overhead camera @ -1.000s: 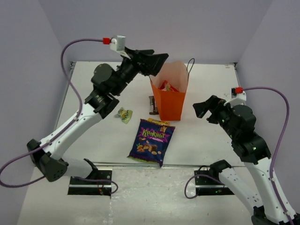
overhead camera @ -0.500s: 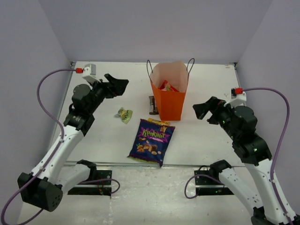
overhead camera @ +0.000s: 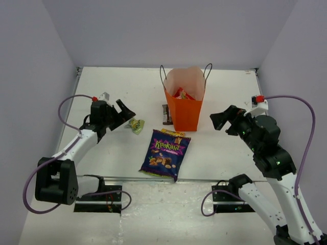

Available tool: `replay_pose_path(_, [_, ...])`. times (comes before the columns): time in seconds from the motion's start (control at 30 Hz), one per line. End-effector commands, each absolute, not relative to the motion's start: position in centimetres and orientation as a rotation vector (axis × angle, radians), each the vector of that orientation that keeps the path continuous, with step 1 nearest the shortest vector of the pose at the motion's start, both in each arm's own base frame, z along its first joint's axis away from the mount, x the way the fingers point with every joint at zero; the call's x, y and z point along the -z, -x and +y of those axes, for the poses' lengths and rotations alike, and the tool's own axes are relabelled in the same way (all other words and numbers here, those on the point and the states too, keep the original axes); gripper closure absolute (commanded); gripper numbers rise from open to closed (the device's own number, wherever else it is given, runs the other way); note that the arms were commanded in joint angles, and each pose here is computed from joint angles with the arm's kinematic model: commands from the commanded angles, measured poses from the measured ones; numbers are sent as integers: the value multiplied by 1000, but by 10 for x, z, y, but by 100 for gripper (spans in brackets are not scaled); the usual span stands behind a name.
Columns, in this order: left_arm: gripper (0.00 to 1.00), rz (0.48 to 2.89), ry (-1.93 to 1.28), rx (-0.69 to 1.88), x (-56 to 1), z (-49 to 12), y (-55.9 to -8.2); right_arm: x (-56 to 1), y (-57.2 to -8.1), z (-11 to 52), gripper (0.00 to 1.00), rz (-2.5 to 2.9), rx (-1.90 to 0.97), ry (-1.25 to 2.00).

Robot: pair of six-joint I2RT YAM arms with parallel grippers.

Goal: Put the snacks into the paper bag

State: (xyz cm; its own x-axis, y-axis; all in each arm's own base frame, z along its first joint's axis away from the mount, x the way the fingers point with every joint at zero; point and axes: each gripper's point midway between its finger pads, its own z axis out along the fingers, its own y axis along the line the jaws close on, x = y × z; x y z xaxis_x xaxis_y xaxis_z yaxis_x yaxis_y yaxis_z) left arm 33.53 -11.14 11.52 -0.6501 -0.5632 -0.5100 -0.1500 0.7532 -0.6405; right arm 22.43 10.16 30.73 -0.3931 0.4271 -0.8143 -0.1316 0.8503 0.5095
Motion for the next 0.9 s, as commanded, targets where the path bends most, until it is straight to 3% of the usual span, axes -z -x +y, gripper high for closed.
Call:
replay_pose_path(0.0, [0,2232,524,683,-106,-106,-343,-306,-227,105,1,1895,-616,-198])
replay_pose_path(0.23, [0,2350,545,574,-64,-97,-350,-306,-228,105,1,1896,-614,-200])
replay_pose_path(0.87, [0,2412,441,501,-32,-111,-380,-303,-230,106,1,1906,-614,-202])
